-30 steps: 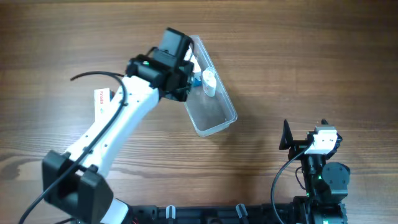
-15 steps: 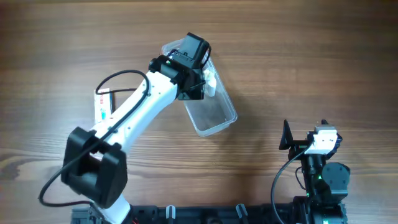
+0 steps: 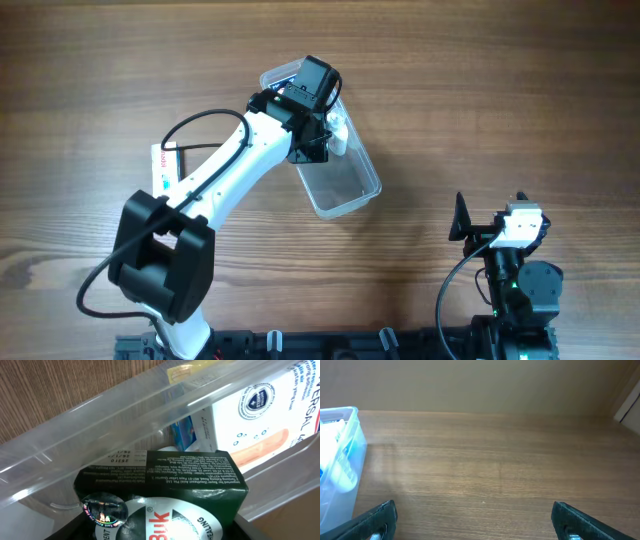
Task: Pack container
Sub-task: 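Lower the Zam-Buk box into the container and release it, then move the left gripper over the white Panadol box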
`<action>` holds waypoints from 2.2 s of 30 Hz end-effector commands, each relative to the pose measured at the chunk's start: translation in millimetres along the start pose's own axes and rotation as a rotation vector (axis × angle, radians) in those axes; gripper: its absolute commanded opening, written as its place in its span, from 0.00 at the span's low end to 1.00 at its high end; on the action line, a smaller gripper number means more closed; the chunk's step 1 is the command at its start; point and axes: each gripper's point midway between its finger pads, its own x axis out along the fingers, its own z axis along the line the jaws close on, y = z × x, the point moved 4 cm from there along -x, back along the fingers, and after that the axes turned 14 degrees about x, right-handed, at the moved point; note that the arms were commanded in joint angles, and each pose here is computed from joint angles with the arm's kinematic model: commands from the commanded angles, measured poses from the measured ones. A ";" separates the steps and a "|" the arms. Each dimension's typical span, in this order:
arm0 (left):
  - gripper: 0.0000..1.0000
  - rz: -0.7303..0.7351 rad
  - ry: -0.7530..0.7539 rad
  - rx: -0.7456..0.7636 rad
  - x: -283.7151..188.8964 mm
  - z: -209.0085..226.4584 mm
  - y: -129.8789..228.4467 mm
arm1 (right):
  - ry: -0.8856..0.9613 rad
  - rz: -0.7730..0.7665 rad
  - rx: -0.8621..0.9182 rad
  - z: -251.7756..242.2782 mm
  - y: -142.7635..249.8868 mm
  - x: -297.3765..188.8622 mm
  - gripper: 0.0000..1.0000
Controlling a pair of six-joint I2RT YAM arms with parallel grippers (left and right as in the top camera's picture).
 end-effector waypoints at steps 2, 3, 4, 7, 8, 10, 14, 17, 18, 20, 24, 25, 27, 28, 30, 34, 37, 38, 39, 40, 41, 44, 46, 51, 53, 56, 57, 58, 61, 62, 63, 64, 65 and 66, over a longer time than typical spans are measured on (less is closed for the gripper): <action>0.42 -0.021 0.001 -0.153 5.6 -3.0 -0.5 | 0.023 -0.015 0.017 -3.6 -1.2 -0.3 1.00; 0.42 -0.022 -0.002 -0.153 6.7 -2.7 -0.6 | 0.023 -0.015 0.017 -3.6 -1.2 -0.3 1.00; 0.42 -0.023 -0.004 -0.153 7.7 -2.3 -0.7 | 0.023 -0.015 0.017 -3.6 -1.2 -0.3 1.00; 0.42 -0.027 -0.020 -0.152 13.5 0.1 -1.0 | 0.023 -0.015 0.017 -3.6 -1.2 -0.3 1.00; 0.43 -0.028 -0.023 -0.152 14.4 0.6 -1.1 | 0.023 -0.015 0.017 -3.6 -1.2 -0.3 1.00; 0.43 -0.024 -0.032 -0.152 17.0 1.9 -0.6 | 0.022 -0.015 0.017 -3.5 -1.2 -0.3 1.00; 0.50 -0.010 -0.054 -0.153 22.8 4.9 1.5 | 0.023 -0.015 0.017 -3.6 -1.2 -0.3 1.00; 0.60 -0.005 -0.057 -0.153 23.3 5.3 2.1 | 0.023 -0.015 0.017 -3.6 -1.2 -0.3 1.00; 0.60 -0.005 -0.057 -0.153 23.3 5.3 2.1 | 0.023 -0.015 0.017 -3.6 -1.2 -0.3 1.00; 0.60 -0.005 -0.057 -0.153 23.3 5.3 2.1 | 0.023 -0.015 0.017 -3.6 -1.2 -0.3 1.00; 0.71 -0.005 -0.057 -0.153 23.3 5.3 2.1 | 0.023 -0.015 0.017 -3.6 -1.2 -0.3 1.00; 0.78 -0.006 -0.057 -0.153 23.3 5.3 2.0 | 0.022 -0.015 0.017 -3.5 -1.2 -0.3 1.00; 0.85 -0.006 -0.057 -0.153 23.3 5.3 2.0 | 0.023 -0.015 0.017 -3.6 -1.2 -0.3 1.00; 0.86 -0.006 -0.057 -0.153 23.3 5.3 2.0 | 0.023 -0.015 0.017 -3.6 -1.2 -0.3 1.00; 0.86 -0.006 -0.057 -0.153 23.3 5.3 2.0 | 0.022 -0.015 0.017 -3.5 -1.2 -0.3 1.00; 0.86 -0.006 -0.056 -0.153 23.3 5.3 2.0 | 0.022 -0.015 0.017 -3.5 -1.2 -0.3 1.00; 0.84 -0.006 -0.056 -0.153 23.3 5.2 1.8 | 0.022 -0.015 0.017 -3.5 -1.2 -0.3 1.00; 0.84 -0.006 -0.055 -0.153 23.2 5.0 1.9 | 0.022 -0.015 0.017 -3.5 -1.2 -0.3 1.00; 0.84 -0.004 -0.050 -0.153 21.8 4.1 2.2 | 0.022 -0.015 0.017 -3.5 -1.2 -0.3 1.00; 0.84 -0.003 -0.045 -0.153 20.1 3.2 2.3 | 0.023 -0.015 0.017 -3.6 -1.2 -0.3 1.00; 0.84 0.000 -0.034 -0.153 16.1 1.6 2.7 | 0.023 -0.015 0.017 -3.6 -1.2 -0.3 1.00; 0.84 -0.013 0.014 -0.153 0.3 -5.0 0.4 | 0.022 -0.015 0.017 -3.5 -1.2 -0.3 1.00; 0.84 -0.025 0.050 -0.150 -11.2 -9.5 -1.6 | 0.023 -0.015 0.017 -3.6 -1.2 -0.3 1.00; 0.84 -0.066 0.148 -0.156 -44.1 -19.9 -9.0 | 0.022 -0.015 0.017 -3.5 -1.2 -0.3 1.00; 0.84 -0.078 0.185 -0.162 -56.8 -23.4 -12.2 | 0.023 -0.015 0.017 -3.6 -1.2 -0.3 1.00; 0.84 -0.088 0.233 -0.173 -75.4 -27.0 -17.6 | 0.022 -0.015 0.017 -3.5 -1.2 -0.3 1.00; 0.84 -0.096 0.249 -0.160 -83.4 -28.0 -20.9 | 0.023 -0.015 0.017 -3.6 -1.2 -0.3 1.00; 0.84 -0.114 0.268 -0.124 -92.0 -29.3 -25.9 | 0.023 -0.015 0.017 -3.6 -1.2 -0.3 1.00; 0.87 -0.199 0.281 0.102 -123.4 -26.4 -55.1 | 0.023 -0.015 0.017 -3.6 -1.2 -0.3 1.00; 0.93 -0.224 0.269 0.185 -131.5 -23.6 -65.9 | 0.023 -0.015 0.017 -3.6 -1.2 -0.3 1.00; 0.96 -0.246 0.253 0.268 -138.8 -20.2 -77.1 | 0.022 -0.015 0.017 -3.5 -1.2 -0.3 1.00; 0.99 -0.270 0.231 0.347 -146.0 -15.7 -89.6 | 0.023 -0.015 0.017 -3.6 -1.2 -0.3 1.00; 1.00 -0.290 0.203 0.421 -152.0 -10.4 -102.2 | 0.023 -0.015 0.017 -3.6 -1.2 -0.3 1.00; 1.00 -0.299 0.165 0.510 -157.1 -3.4 -115.9 | 0.023 -0.015 0.017 -3.6 -1.2 -0.3 1.00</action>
